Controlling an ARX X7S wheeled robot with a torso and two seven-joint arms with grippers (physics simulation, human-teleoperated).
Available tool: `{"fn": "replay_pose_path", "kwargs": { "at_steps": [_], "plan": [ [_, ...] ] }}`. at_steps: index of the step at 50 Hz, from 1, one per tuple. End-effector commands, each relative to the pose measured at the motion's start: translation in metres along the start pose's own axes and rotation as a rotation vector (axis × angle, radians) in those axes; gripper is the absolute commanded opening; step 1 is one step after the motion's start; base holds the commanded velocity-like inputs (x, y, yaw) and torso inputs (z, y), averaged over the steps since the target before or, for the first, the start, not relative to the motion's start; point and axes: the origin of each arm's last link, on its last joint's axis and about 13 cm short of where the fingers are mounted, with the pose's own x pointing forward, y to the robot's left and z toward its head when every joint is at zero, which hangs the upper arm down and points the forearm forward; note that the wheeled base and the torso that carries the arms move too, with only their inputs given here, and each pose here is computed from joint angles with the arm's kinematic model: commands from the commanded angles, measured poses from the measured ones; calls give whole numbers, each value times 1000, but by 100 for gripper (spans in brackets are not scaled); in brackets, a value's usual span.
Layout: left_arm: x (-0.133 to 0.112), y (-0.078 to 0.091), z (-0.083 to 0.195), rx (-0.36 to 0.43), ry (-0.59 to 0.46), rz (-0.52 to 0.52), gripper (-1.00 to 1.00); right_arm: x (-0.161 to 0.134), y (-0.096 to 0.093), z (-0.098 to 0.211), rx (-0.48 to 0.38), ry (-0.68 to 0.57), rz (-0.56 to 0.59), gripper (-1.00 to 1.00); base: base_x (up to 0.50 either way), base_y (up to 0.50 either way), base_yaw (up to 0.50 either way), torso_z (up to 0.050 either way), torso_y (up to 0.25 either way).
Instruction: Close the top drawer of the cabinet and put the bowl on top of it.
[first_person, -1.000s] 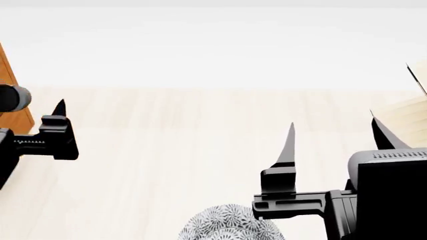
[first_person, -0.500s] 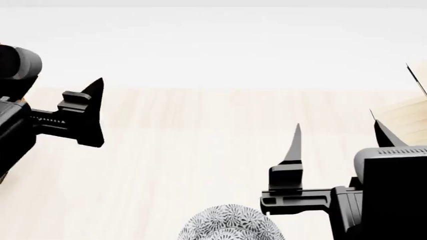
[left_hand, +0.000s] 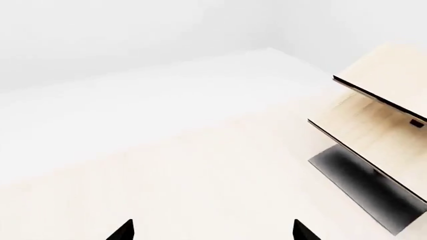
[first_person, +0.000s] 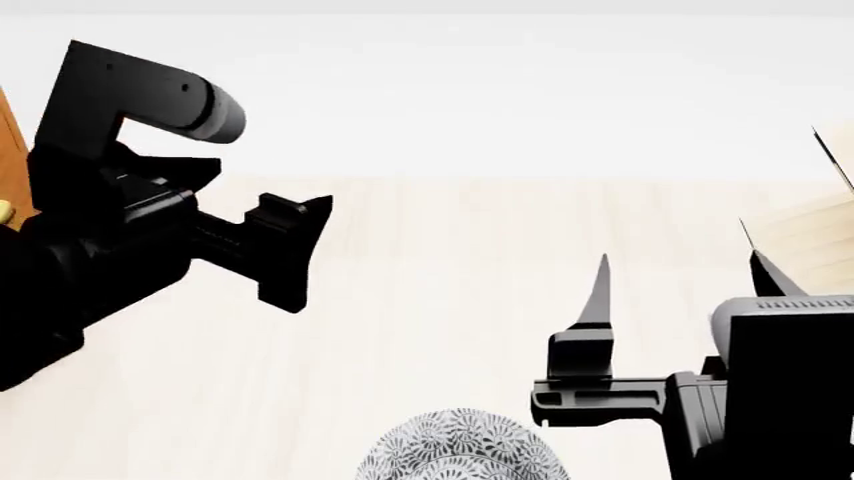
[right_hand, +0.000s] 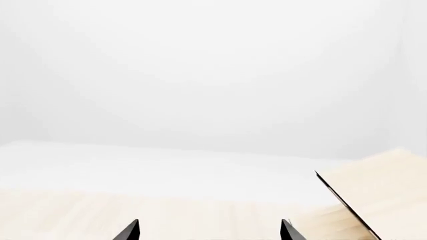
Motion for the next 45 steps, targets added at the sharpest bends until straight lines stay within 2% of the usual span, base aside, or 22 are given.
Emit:
{"fn": "replay_pose_path", "kwargs": {
  "at_steps": [1,9,12,24,34,40,42,45],
  "plan": [
    [20,-5,-2,42,85,-53,100,1,-1,-7,-1,14,-2,100,0,0,0,0,0],
    [28,-5,-7,68,132,-50,100,-1,-2,-7,-5,19,-6,100,0,0,0,0,0],
    [31,-8,-11,76,156,-79,100,-3,-2,-7,-7,18,-6,100,0,0,0,0,0],
    [43,-10,-20,74,212,-113,100,-6,-4,-7,-13,23,-9,100,0,0,0,0,0],
    [50,-10,-36,139,277,-102,100,-5,-3,-10,-8,26,-7,100,0,0,0,0,0],
    [52,-9,-44,135,300,-110,100,-3,-2,-12,-9,30,-3,100,0,0,0,0,0],
    [52,-9,-49,96,323,-142,100,-3,-2,-11,-5,28,-4,100,0,0,0,0,0],
    [53,-10,-55,93,338,-159,100,-3,-2,-12,-7,30,-3,100,0,0,0,0,0]
  ]
}}
